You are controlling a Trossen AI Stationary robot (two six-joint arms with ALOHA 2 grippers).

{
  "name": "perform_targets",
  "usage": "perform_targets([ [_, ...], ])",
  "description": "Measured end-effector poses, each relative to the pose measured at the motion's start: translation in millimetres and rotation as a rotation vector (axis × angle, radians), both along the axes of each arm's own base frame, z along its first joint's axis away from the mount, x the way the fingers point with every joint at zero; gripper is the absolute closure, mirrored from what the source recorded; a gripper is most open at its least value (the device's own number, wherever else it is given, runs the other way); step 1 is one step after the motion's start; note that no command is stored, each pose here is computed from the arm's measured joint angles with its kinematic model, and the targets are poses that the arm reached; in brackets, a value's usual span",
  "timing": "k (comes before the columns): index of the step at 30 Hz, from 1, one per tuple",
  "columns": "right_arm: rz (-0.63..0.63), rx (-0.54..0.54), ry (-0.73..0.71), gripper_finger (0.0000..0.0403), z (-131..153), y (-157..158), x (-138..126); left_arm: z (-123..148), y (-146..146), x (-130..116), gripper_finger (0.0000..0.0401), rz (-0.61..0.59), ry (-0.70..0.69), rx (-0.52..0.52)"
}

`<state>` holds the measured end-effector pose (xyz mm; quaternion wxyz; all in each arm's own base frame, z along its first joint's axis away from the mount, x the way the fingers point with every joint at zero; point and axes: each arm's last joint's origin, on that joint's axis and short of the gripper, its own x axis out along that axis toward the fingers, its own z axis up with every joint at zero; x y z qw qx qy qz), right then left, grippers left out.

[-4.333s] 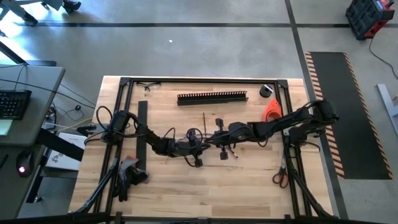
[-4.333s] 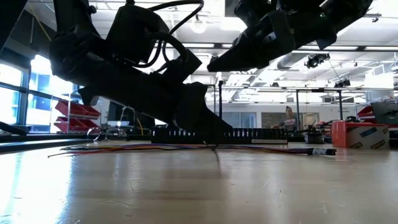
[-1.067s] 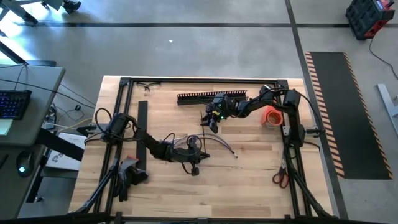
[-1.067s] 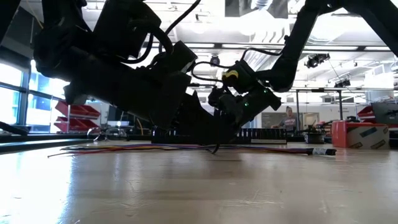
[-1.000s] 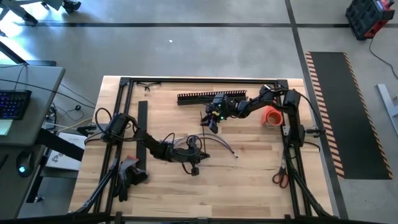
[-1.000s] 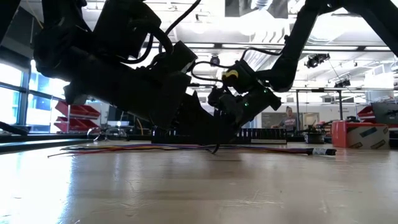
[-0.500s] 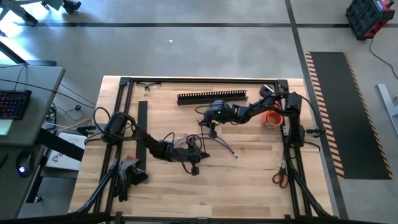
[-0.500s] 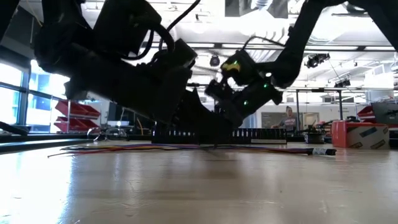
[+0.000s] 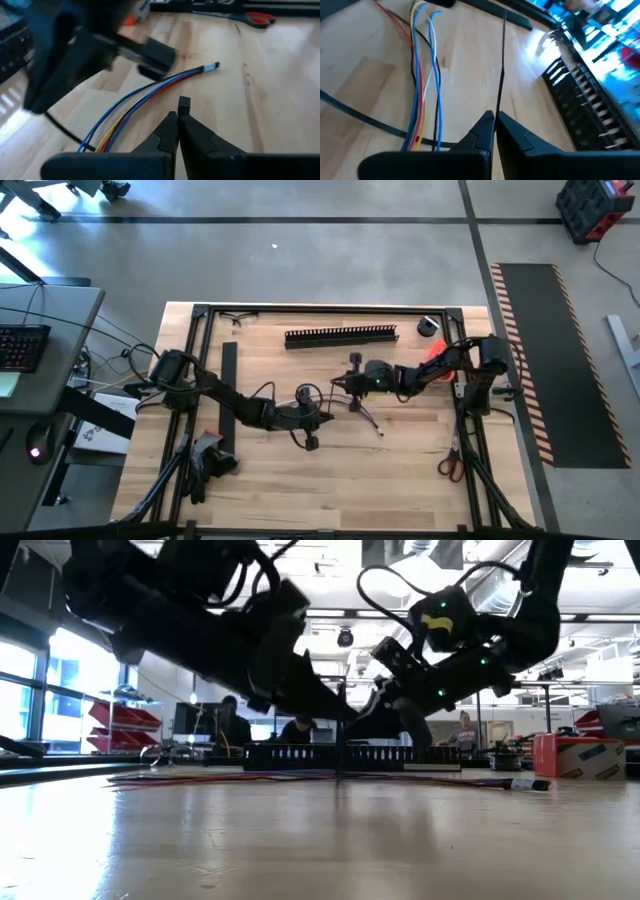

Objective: Ziptie cables
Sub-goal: Wrap the zip tie around the cable wire

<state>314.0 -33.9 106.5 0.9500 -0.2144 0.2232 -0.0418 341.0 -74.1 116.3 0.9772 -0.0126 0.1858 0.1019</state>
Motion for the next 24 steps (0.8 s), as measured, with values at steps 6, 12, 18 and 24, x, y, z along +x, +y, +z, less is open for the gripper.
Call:
perform_targets([
  [6,-0.002,-0.131,0.024,0.0403,0.0,18.2,0.9,1.1,11.8,-5.7,0.0401,-0.031,-0.121,-0.092],
  [12,-0.016,-0.163,0.034,0.0403,-0.2,19.5,0.7,1.6,21.6,-5.7,0.0401,-0.052,-0.152,-0.172],
  [18,0.013,-0.219,0.031,0.0403,1.5,27.3,2.0,2.0,34.8,-3.1,0.0401,-0.066,-0.161,-0.298],
  [24,-0.019,-0.343,0.053,0.0403,2.4,40.0,1.3,2.1,42.4,-2.0,0.0401,-0.098,-0.158,-0.359],
])
